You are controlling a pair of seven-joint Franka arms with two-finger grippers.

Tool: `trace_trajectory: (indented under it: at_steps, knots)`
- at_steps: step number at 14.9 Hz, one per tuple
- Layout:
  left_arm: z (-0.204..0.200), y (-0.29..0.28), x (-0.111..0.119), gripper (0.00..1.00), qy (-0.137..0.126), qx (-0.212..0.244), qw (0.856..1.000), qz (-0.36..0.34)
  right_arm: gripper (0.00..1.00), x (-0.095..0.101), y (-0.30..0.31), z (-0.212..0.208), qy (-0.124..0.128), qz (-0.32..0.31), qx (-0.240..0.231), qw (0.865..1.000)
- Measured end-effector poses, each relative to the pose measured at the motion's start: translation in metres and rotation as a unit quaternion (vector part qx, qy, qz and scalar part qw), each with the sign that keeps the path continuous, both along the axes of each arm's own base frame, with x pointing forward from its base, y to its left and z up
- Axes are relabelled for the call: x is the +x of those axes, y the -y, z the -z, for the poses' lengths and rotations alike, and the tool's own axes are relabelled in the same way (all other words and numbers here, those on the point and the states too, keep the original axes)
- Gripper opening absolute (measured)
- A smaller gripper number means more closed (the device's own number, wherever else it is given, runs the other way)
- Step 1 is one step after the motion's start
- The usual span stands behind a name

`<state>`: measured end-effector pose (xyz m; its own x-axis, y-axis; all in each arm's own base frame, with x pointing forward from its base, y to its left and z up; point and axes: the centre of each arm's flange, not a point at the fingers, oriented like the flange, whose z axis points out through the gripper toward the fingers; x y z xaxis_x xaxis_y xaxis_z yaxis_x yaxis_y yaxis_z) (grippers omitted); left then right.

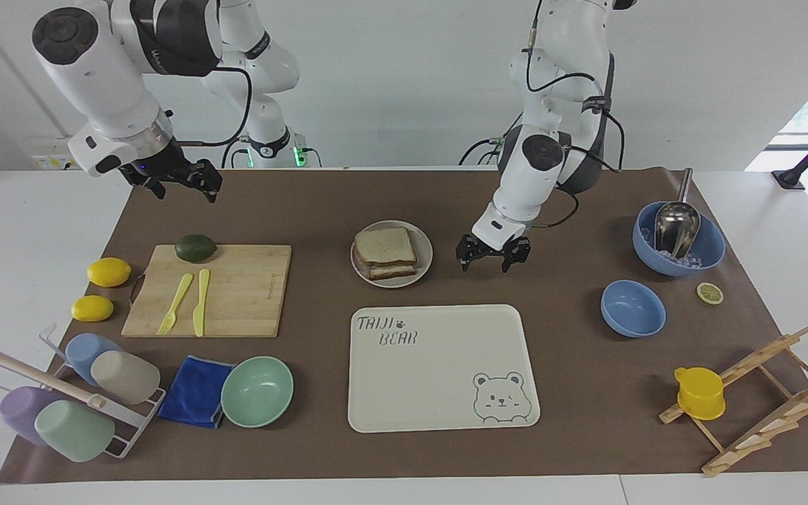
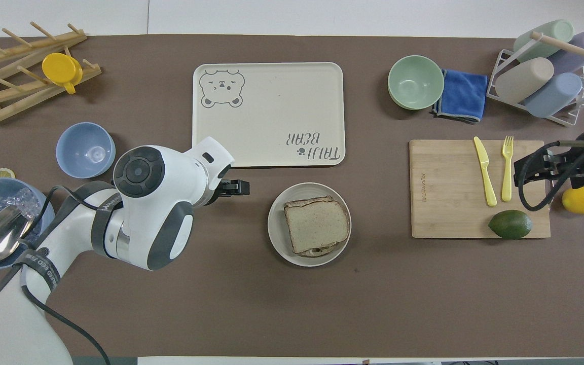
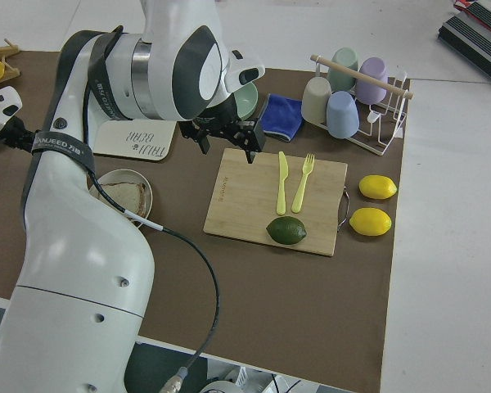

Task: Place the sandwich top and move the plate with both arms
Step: 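Withdraw the right gripper while the left gripper reaches toward the plate, then grasp the rim of the white plate with the left gripper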

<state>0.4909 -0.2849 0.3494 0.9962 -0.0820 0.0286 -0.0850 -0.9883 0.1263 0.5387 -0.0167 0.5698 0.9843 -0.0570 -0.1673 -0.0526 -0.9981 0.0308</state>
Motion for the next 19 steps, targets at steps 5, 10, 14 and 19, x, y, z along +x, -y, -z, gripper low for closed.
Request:
trace_trajectory:
  at_steps: [5,10,14,19]
  knots:
    - [0.002,0.027,-0.019,0.97,-0.002,-0.001,1.000,0.027,1.00,0.005,0.050,0.003,0.020,-0.028,0.013,0.999]
    - [0.009,0.048,-0.038,0.93,-0.009,0.001,0.999,0.050,1.00,0.010,0.032,0.004,0.029,0.001,0.050,0.998]
    - [0.015,0.057,-0.044,0.84,-0.012,-0.008,0.999,0.049,1.00,0.012,0.024,-0.009,0.040,0.003,0.048,0.998]
    - [0.036,0.067,-0.047,0.81,-0.008,-0.011,0.999,0.052,1.00,0.011,0.025,-0.008,0.034,0.003,0.049,0.998]
